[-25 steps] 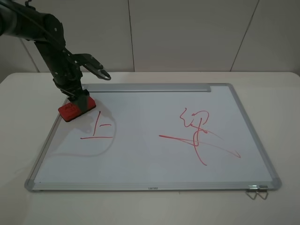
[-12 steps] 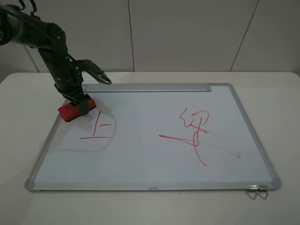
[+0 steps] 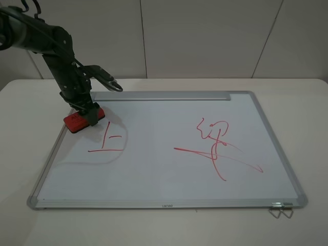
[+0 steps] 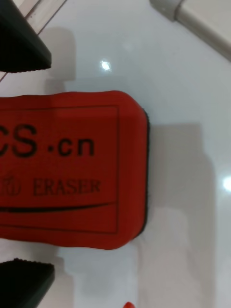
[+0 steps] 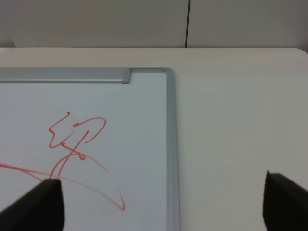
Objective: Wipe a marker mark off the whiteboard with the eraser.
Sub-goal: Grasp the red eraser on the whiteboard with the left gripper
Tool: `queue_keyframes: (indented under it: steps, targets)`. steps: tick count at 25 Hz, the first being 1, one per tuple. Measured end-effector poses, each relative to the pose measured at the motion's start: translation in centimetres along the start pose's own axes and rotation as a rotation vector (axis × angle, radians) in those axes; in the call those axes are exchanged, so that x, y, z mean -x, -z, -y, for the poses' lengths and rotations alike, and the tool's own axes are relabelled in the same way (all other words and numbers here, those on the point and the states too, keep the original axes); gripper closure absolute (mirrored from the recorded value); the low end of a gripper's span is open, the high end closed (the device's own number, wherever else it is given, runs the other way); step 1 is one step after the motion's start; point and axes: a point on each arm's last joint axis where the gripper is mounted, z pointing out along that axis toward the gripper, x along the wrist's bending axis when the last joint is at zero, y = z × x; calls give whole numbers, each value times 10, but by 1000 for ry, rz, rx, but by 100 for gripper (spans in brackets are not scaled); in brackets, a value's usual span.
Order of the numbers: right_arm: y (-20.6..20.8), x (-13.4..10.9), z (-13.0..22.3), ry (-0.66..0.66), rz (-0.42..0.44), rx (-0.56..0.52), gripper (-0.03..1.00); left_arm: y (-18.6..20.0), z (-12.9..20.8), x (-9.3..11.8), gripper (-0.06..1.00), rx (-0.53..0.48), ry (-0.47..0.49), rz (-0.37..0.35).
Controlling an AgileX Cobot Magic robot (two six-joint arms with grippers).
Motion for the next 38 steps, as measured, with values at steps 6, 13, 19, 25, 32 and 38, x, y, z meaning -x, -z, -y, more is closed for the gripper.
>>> queue_keyframes:
  steps: [6,13,19,25,32,38]
  targets:
    - [0,0,0,0,0,0,26,0,0,0,17,2,27,-1]
    - [0,0,0,0,0,0,26,0,0,0,17,4,42,-3]
    - [0,0,0,0,0,0,26,0,-1,0,17,8,51,4]
    - [0,0,0,0,0,0,26,0,-1,0,17,16,60,5]
    - [0,0,0,0,0,0,26,-6,0,2,17,4,60,13]
    - [0,0,0,0,0,0,26,-6,1,1,36,-3,54,11]
